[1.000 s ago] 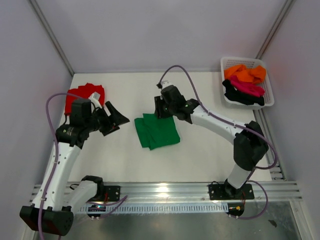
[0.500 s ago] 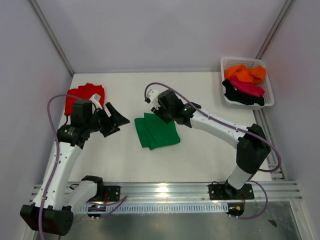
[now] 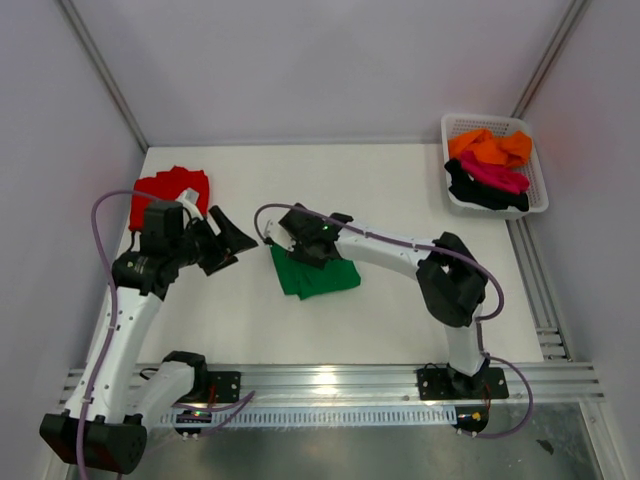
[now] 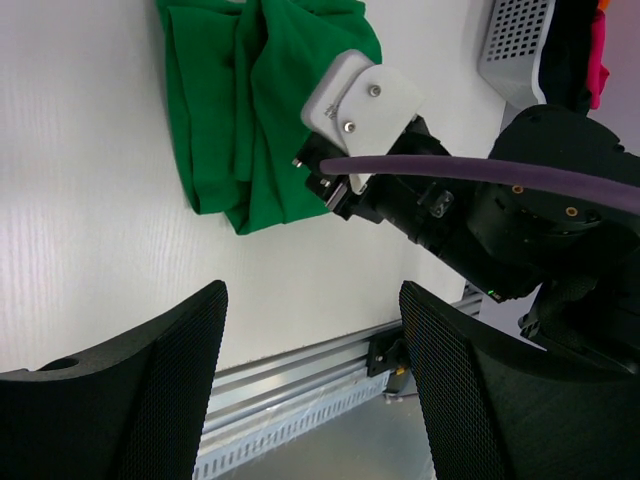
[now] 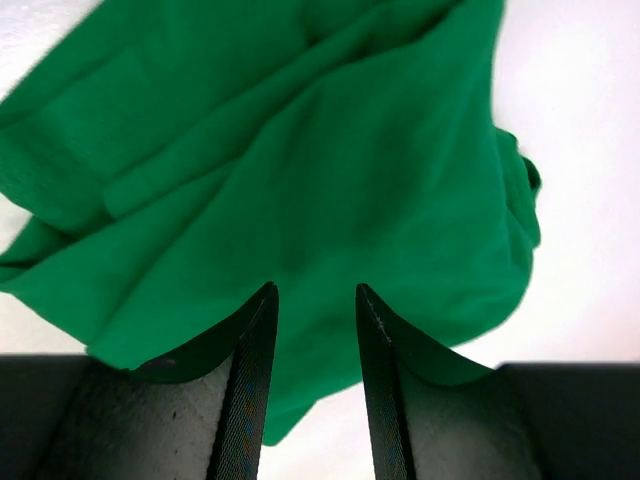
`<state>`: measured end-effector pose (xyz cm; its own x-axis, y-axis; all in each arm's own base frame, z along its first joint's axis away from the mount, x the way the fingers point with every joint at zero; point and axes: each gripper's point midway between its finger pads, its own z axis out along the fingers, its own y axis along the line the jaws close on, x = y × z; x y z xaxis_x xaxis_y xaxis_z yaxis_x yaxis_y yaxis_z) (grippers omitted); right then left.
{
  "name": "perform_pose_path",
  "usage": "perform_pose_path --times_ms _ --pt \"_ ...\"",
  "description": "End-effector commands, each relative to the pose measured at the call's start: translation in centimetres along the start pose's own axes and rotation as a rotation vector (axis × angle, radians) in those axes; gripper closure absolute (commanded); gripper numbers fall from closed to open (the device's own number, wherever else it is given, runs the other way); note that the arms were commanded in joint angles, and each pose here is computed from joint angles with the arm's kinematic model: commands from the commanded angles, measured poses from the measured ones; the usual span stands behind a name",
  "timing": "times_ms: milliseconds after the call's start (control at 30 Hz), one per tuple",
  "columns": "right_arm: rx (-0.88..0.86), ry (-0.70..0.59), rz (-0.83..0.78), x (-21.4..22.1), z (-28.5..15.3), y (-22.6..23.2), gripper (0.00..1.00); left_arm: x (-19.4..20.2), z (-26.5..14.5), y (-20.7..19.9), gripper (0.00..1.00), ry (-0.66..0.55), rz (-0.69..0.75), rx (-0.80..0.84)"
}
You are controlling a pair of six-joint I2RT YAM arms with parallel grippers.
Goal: Fold and stack the t-shirts
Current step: Fold the long partially folded tshirt into a neat square
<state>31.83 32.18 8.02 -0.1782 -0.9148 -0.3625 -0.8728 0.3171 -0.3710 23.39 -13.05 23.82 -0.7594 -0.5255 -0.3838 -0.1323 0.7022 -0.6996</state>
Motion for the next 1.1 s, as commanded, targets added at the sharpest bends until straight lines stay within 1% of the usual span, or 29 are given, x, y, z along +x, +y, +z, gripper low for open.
perform_pose_path --times_ms 0,100,300,333,367,400,433,500,533,567,600,633,667,767,800,833,900,933,967,1000,1033,1067 --pt "-0.049 -0.008 -0.021 -1.3 0.0 1.1 0.59 0.0 -0.1 0.3 0.27 -0.013 0.016 -0.009" --pt "-0.060 0.007 -0.014 -1.1 1.0 1.6 0.59 -0.2 -0.1 0.1 0.27 -0.016 0.017 -0.008" --pt "-0.092 0.053 0.020 -0.8 4.5 2.8 0.59 -0.8 -0.6 -0.7 0.27 -0.027 0.030 0.002" --pt "-0.078 0.043 0.035 -1.6 4.7 2.4 0.59 -1.1 -0.7 -0.9 0.27 -0.034 0.037 0.004" --pt "-0.085 0.078 0.065 -1.0 5.9 2.9 0.59 -1.1 -0.8 -0.9 0.27 -0.034 0.040 0.002" --pt "-0.082 0.086 0.085 -1.1 6.2 2.7 0.59 -1.1 -1.0 -0.9 0.27 -0.032 0.041 -0.004" --pt "-0.069 0.065 0.111 -2.3 6.2 2.1 0.59 -1.1 -1.1 -0.9 0.27 -0.037 0.049 -0.006" --pt "-0.031 0.106 0.176 -2.0 7.4 1.9 0.59 -1.3 -1.6 -1.1 0.28 -0.044 0.054 -0.008" --pt "-0.019 0.090 0.208 -3.0 7.4 1.1 0.59 -1.4 -1.8 -1.2 0.27 -0.053 0.058 -0.006" --pt "-0.032 0.151 0.221 -1.8 8.3 1.6 0.59 -1.4 -2.0 -1.2 0.27 -0.057 0.059 -0.007" --pt "-0.026 0.164 0.270 -1.8 8.5 1.5 0.59 -1.4 -2.1 -1.4 0.27 -0.059 0.060 -0.003" --pt "-0.017 0.151 0.307 -2.7 8.5 0.7 0.59 -1.3 -2.3 -1.4 0.27 -0.061 0.060 -0.003" --pt "-0.025 0.177 0.331 -2.2 8.6 0.8 0.59 -1.3 -2.5 -1.4 0.27 -0.061 0.058 -0.003" --pt "0.009 0.198 0.481 -1.6 9.3 -0.3 0.59 -1.1 -2.9 -1.5 0.27 -0.065 0.056 -0.003" --pt "0.021 0.198 0.597 -1.6 9.3 -0.5 0.59 -1.1 -3.0 -1.5 0.27 -0.066 0.056 -0.004" --pt "0.025 0.209 0.677 -0.9 9.4 -1.5 0.59 -1.1 -3.1 -1.5 0.27 -0.066 0.055 -0.002" --pt "-0.007 0.226 0.824 -0.2 9.3 -1.7 0.59 -1.0 -3.3 -1.6 0.27 -0.069 0.051 0.003" --pt "-0.008 0.244 0.964 0.2 9.4 -1.8 0.59 -1.0 -3.4 -1.7 0.27 -0.072 0.051 0.005" --pt "-0.013 0.260 1.065 1.3 9.5 -2.9 0.59 -1.0 -3.5 -1.8 0.27 -0.075 0.046 0.009" --pt "-0.039 0.296 1.148 2.3 9.5 -2.4 0.59 -1.0 -3.6 -1.9 0.27 -0.079 0.046 0.010" --pt "-0.032 0.302 1.279 2.6 9.7 -2.7 0.59 -1.0 -3.7 -1.9 0.27 -0.079 0.046 0.013" --pt "-0.028 0.313 1.361 3.7 9.9 -3.5 0.59 -1.0 -3.9 -2.0 0.27 -0.081 0.043 0.017"
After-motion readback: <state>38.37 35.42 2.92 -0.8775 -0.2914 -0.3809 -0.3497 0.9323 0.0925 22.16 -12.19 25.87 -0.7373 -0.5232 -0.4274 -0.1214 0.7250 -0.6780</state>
